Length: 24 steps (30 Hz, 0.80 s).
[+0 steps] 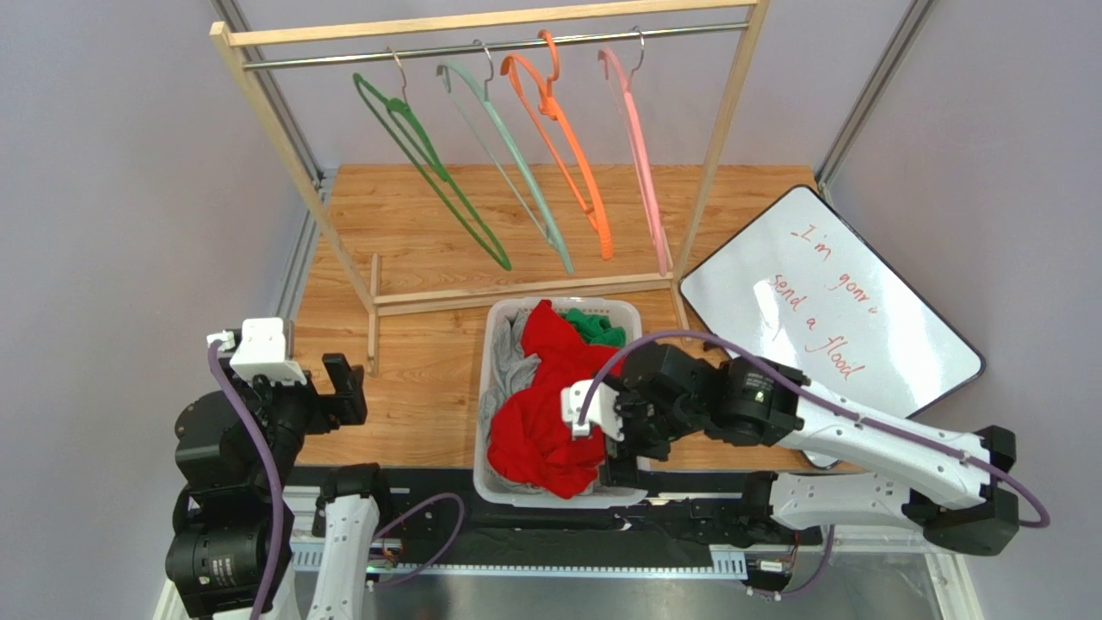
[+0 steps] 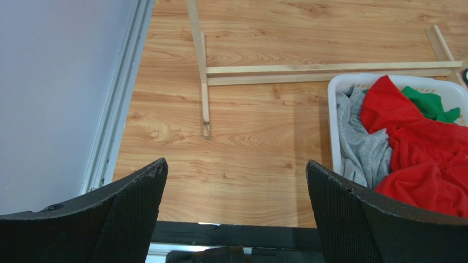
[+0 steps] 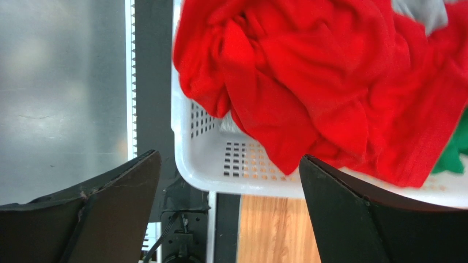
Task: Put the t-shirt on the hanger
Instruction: Pick up the T-shirt and place it in the bin.
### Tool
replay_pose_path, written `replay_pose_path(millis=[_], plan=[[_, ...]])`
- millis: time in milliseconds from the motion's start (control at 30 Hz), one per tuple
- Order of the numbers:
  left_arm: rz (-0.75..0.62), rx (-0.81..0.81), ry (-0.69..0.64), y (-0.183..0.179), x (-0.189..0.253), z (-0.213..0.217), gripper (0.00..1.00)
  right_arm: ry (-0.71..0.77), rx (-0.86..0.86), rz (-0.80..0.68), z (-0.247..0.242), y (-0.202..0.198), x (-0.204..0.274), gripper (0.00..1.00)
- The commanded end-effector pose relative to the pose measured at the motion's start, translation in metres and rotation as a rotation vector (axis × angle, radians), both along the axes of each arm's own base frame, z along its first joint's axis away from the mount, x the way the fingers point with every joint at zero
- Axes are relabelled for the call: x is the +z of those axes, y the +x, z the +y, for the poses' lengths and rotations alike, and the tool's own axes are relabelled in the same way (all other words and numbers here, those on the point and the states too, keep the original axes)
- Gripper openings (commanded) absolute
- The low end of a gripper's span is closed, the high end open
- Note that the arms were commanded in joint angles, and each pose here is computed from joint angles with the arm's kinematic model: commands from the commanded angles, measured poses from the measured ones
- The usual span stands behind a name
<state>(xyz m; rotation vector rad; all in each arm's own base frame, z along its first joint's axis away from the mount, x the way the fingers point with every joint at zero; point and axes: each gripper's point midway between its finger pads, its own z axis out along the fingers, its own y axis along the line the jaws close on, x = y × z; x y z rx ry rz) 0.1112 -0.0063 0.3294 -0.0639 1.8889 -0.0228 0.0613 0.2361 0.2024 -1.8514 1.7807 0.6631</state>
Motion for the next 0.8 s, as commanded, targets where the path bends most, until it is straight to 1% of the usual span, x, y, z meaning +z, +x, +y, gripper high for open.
replay_pose_path(millis=[0,33,67,167,233,300,333,367,433,467,500,533,567,633,667,700,767], plan=[[0.001,-0.031,0.006,0.000,-0.004,-0.005,0.99,0.071,0.043,-0.152,0.039,0.001,0.007,1.00],[0.001,-0.036,0.005,0.000,-0.004,-0.005,0.99,0.049,0.097,-0.180,0.044,-0.008,-0.001,1.00],[-0.004,-0.042,0.005,0.000,-0.004,-0.006,0.99,0.023,0.126,-0.228,0.045,-0.006,-0.009,1.00],[-0.031,-0.088,0.024,-0.002,-0.003,-0.013,0.99,-0.009,0.197,-0.285,0.055,-0.006,-0.026,1.00],[-0.071,-0.146,0.054,-0.007,0.000,-0.020,0.99,-0.040,0.188,-0.331,0.058,0.003,-0.039,1.00],[-0.105,-0.199,0.081,-0.015,0.003,-0.028,0.99,-0.081,0.197,-0.365,0.059,0.010,-0.054,0.92],[-0.116,-0.217,0.112,-0.017,0.003,-0.029,0.99,-0.089,0.199,-0.373,0.059,0.011,-0.058,0.87],[-0.122,-0.227,0.127,-0.019,0.003,-0.030,0.99,-0.085,0.192,-0.384,0.060,0.013,-0.057,0.76],[-0.133,-0.270,0.157,-0.023,0.003,-0.035,0.99,-0.089,0.169,-0.404,0.060,0.018,-0.055,0.63],[-0.131,-0.302,0.194,-0.024,0.001,-0.037,0.99,-0.088,0.157,-0.413,0.060,0.020,-0.051,0.38],[-0.133,-0.359,0.204,-0.026,-0.001,-0.045,0.99,-0.082,0.142,-0.421,0.060,0.023,-0.044,0.19],[-0.130,-0.397,0.218,-0.027,-0.002,-0.049,0.99,-0.056,0.101,-0.452,0.064,0.030,-0.025,0.00],[-0.127,-0.444,0.263,-0.029,-0.006,-0.052,0.99,-0.055,0.083,-0.454,0.061,0.032,-0.014,0.00],[-0.126,-0.525,0.258,-0.029,-0.007,-0.063,0.98,-0.023,0.035,-0.458,0.057,0.037,0.012,0.00],[-0.114,-0.560,0.263,-0.029,-0.010,-0.067,0.98,0.022,0.014,-0.461,0.058,0.038,0.041,0.00],[-0.102,-0.634,0.241,-0.027,-0.011,-0.076,0.98,0.048,-0.002,-0.459,0.056,0.039,0.056,0.00],[-0.078,-0.712,0.218,-0.021,-0.014,-0.085,0.97,0.132,-0.051,-0.459,0.049,0.043,0.099,0.00]])
